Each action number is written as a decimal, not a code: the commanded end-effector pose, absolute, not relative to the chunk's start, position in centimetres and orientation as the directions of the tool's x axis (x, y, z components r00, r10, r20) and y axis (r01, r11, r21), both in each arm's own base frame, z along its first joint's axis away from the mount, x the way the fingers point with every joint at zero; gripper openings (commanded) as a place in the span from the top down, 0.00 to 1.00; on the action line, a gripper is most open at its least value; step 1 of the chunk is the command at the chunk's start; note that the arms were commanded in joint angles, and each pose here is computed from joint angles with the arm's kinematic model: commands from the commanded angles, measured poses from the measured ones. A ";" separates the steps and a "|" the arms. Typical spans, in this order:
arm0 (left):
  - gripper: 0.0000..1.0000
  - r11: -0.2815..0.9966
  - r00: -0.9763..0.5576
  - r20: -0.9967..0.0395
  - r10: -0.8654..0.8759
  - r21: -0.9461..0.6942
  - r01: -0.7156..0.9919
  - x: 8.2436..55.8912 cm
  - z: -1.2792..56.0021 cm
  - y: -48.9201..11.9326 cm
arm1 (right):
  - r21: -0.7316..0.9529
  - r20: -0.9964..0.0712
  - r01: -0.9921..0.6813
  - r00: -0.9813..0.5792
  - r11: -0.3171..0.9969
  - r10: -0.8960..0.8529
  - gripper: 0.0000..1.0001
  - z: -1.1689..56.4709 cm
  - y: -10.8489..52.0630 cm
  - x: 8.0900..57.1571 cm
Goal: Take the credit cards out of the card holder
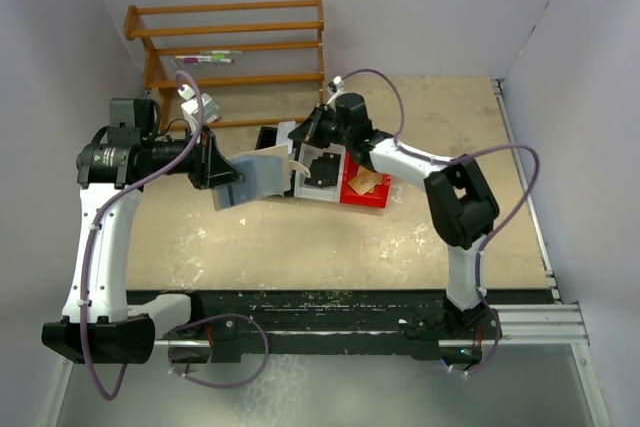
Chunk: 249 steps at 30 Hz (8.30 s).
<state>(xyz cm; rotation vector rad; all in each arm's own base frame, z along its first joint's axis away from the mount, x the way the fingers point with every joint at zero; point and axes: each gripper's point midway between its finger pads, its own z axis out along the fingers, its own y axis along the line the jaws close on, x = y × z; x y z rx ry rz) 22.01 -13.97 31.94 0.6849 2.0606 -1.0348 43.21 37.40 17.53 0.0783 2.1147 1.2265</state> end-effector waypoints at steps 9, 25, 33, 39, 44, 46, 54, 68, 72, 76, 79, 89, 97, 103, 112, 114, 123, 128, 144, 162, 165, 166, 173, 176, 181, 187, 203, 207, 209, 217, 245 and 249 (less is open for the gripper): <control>0.89 0.319 -0.541 -0.836 0.088 -0.491 0.811 18.7 36.2 -16.1 | 0.771 -0.536 -0.189 -0.709 0.608 0.459 1.00 15.8 40.9 46.3; 0.90 0.187 -0.525 -0.849 0.055 -0.508 0.841 16.5 38.3 -16.9 | 0.752 -0.559 -0.202 -0.699 0.627 0.446 0.74 16.3 40.6 45.8; 0.91 0.161 -0.535 -0.843 0.046 -0.523 0.837 16.4 38.6 -17.0 | 0.722 -0.626 -0.269 -0.647 0.637 0.436 0.69 20.9 38.8 44.2; 0.91 0.178 -0.532 -0.845 0.052 -0.516 0.838 16.6 38.4 -16.9 | 0.683 -0.708 -0.389 -0.561 0.618 0.429 0.61 27.6 36.6 41.3; 0.92 0.209 -0.536 -0.842 0.060 -0.514 0.832 17.3 37.8 -16.7 | 0.627 -0.779 -0.636 -0.508 0.449 0.368 0.31 34.5 35.4 34.5; 0.92 0.209 -0.543 -0.838 0.061 -0.521 0.827 17.4 37.5 -16.7 | 0.576 -0.815 -0.728 -0.471 0.373 0.339 0.23 37.1 34.9 31.6; 0.92 0.179 -0.561 -0.826 0.051 -0.545 0.819 17.3 37.4 -16.9 | 0.484 -0.847 -0.873 -0.454 0.052 0.276 0.08 42.0 34.6 24.1; 0.93 0.257 -0.597 -0.800 0.069 -0.564 0.785 19.0 35.9 -16.5 | 0.443 -0.894 -0.897 -0.441 0.006 0.085 0.04 38.1 38.0 20.3; 0.93 0.281 -0.600 -0.797 0.073 -0.561 0.779 19.3 35.6 -16.4 | 0.446 -0.894 -0.895 -0.444 0.030 0.055 0.11 36.8 38.4 20.1; 0.93 0.284 -0.605 -0.793 0.073 -0.565 0.775 19.4 35.5 -16.3 | 0.455 -0.891 -0.889 -0.453 0.058 0.045 0.31 36.0 38.5 20.5; 0.92 0.282 -0.604 -0.794 0.070 -0.565 0.776 19.4 35.7 -16.3 | 0.467 -0.884 -0.882 -0.465 0.064 0.043 0.56 35.6 38.7 20.6; 0.60 0.182 -0.587 -0.808 0.046 -0.571 0.801 17.9 37.1 -16.9 | 0.544 -0.832 -0.839 -0.540 -0.005 0.127 1.00 36.3 38.3 19.3; 0.55 0.146 -0.567 -0.822 0.056 -0.555 0.819 16.7 36.6 -17.0 | 0.553 -0.820 -0.831 -0.528 0.063 0.222 1.00 37.3 36.3 20.7; 0.56 0.138 -0.572 -0.818 0.066 -0.560 0.817 16.4 35.8 -16.9 | 0.556 -0.807 -0.831 -0.528 0.035 0.265 1.00 38.7 35.0 20.4; 0.63 0.114 -0.564 -0.824 0.056 -0.556 0.823 16.2 36.1 -17.0 | 0.561 -0.801 -0.828 -0.544 -0.005 0.252 1.00 38.4 34.7 19.7; 0.67 0.115 -0.563 -0.825 0.056 -0.554 0.824 16.3 36.1 -17.0 | 0.559 -0.801 -0.829 -0.546 -0.023 0.243 1.00 38.3 34.7 19.4; 0.82 0.143 -0.543 -0.838 0.043 -0.533 0.834 16.6 36.6 -17.0 | 0.549 -0.800 -0.829 -0.558 -0.106 0.219 1.00 38.5 34.7 17.9; 0.89 0.131 -0.541 -0.840 0.036 -0.533 0.836 16.4 36.9 -17.1 | 0.550 -0.797 -0.826 -0.564 -0.125 0.217 1.00 38.6 34.7 17.7; 1.00 0.313 -0.557 -0.830 0.020 -0.524 0.792 18.7 36.6 -16.4 | 0.578 -0.795 -0.813 -0.541 0.072 0.274 0.03 36.9 35.2 21.4; 1.00 0.525 -0.574 -0.819 0.014 -0.483 0.701 22.2 34.7 -14.7 | 0.343 -0.939 -0.700 -0.256 0.627 0.228 0.00 35.5 38.1 24.0; 1.00 0.517 -0.577 -0.817 0.013 -0.488 0.703 22.2 34.8 -14.8 | 0.318 -0.948 -0.709 -0.226 0.629 0.225 0.00 35.7 38.9 23.6; 1.00 0.510 -0.579 -0.815 0.010 -0.494 0.704 22.1 34.9 -14.9 | 0.307 -0.951 -0.704 -0.209 0.641 0.226 0.00 35.8 39.0 23.7; 1.00 0.466 -0.598 -0.801 -0.001 -0.530 0.709 21.7 35.3 -15.4 | 0.263 -0.965 -0.660 -0.169 0.704 0.201 0.00 35.3 40.0 24.1; 1.00 0.456 -0.598 -0.802 0.000 -0.532 0.713 21.6 35.4 -15.5 | 0.256 -0.967 -0.636 -0.169 0.728 0.193 0.00 34.7 39.8 24.5; 1.00 0.448 -0.594 -0.805 0.000 -0.530 0.719 21.4 35.7 -15.6 | 0.276 -0.960 -0.579 -0.199 0.767 0.195 0.02 33.7 38.0 24.6; 1.00 0.421 -0.596 -0.803 -0.002 -0.542 0.728 21.1 36.2 -15.8 | 0.236 -0.971 -0.521 -0.162 0.820 0.177 0.06 33.8 35.3 25.0; 1.00 0.269 -0.603 -0.798 -0.006 -0.582 0.768 19.1 38.1 -16.8 | 0.278 -0.958 -0.664 -0.246 0.694 0.148 0.16 36.0 29.7 24.1; 1.00 0.272 -0.616 -0.787 -0.004 -0.594 0.757 19.4 37.7 -16.8 | 0.304 -0.953 -0.766 -0.247 0.567 0.177 0.19 40.2 29.6 21.5; 1.00 0.278 -0.619 -0.786 -0.002 -0.595 0.754 19.5 37.5 -16.7 | 0.329 -0.944 -0.813 -0.267 0.481 0.195 0.22 42.4 30.2 19.9; 1.00 0.418 -0.628 -0.778 0.016 -0.566 0.711 21.3 35.3 -15.7 | 0.419 -0.894 -0.890 -0.371 0.178 0.250 0.32 47.3 34.8 17.2; 1.00 0.123 -0.623 -0.782 0.002 -0.618 0.777 17.1 39.0 -17.3 | 0.571 -0.821 -0.818 -0.566 0.067 0.073 0.44 38.6 37.4 19.9; 1.00 0.122 -0.627 -0.779 0.002 -0.622 0.773 17.1 38.9 -17.3 | 0.571 -0.819 -0.821 -0.567 0.021 0.086 0.48 39.1 38.1 20.0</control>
